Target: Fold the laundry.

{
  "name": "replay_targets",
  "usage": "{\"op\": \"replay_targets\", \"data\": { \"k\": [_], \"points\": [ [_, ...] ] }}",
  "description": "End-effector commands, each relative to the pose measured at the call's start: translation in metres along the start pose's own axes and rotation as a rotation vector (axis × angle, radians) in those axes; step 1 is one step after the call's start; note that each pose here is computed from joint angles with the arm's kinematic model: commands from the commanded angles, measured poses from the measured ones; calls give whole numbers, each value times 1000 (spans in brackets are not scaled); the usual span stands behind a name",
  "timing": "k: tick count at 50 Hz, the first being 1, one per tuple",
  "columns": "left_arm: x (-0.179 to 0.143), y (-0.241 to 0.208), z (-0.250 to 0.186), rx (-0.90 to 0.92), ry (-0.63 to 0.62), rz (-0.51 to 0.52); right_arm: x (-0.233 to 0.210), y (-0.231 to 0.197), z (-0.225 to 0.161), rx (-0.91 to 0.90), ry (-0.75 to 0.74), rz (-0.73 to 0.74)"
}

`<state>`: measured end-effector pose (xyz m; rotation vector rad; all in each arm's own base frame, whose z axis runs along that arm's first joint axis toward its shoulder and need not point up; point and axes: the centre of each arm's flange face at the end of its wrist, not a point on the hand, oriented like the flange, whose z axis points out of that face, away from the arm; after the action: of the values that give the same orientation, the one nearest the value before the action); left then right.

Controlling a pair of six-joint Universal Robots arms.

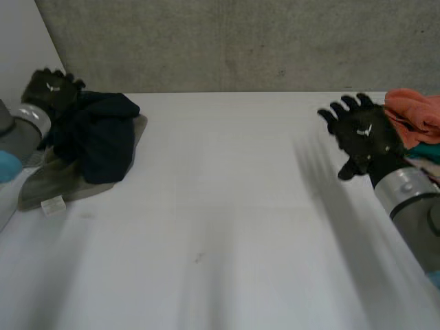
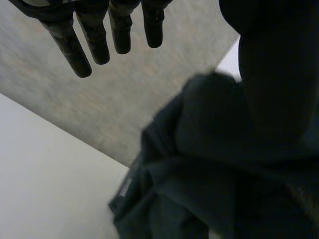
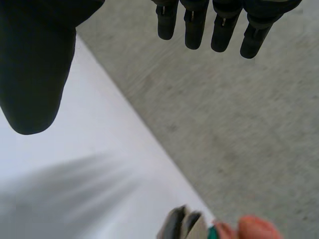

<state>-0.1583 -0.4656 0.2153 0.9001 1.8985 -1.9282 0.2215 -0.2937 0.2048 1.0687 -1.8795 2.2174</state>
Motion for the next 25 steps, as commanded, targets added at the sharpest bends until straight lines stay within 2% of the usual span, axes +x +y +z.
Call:
{"op": "replay_targets", "data": {
  "k": [1,6,12,15,21,22,25],
  "points": [
    [39,61,39,30,98,-29,-9,22,-8,-77,-22,20],
    [53,80,51,34,106,-29,-12,28,-12,-98,-33,27],
    [66,78,52,46,124,-44,-14,30,-14,-110,-37,23],
    [63,29,47,140,109,-67,-14,31,-14,-110,-35,23],
    [32,-65,12,300,70,-126,-14,30,-14,-107,-33,24],
    [26,-94,-4,361,64,-159,-13,29,-14,-105,-30,25],
    [26,-137,-32,446,92,-236,-10,28,-14,-106,-16,26]
  ]
}}
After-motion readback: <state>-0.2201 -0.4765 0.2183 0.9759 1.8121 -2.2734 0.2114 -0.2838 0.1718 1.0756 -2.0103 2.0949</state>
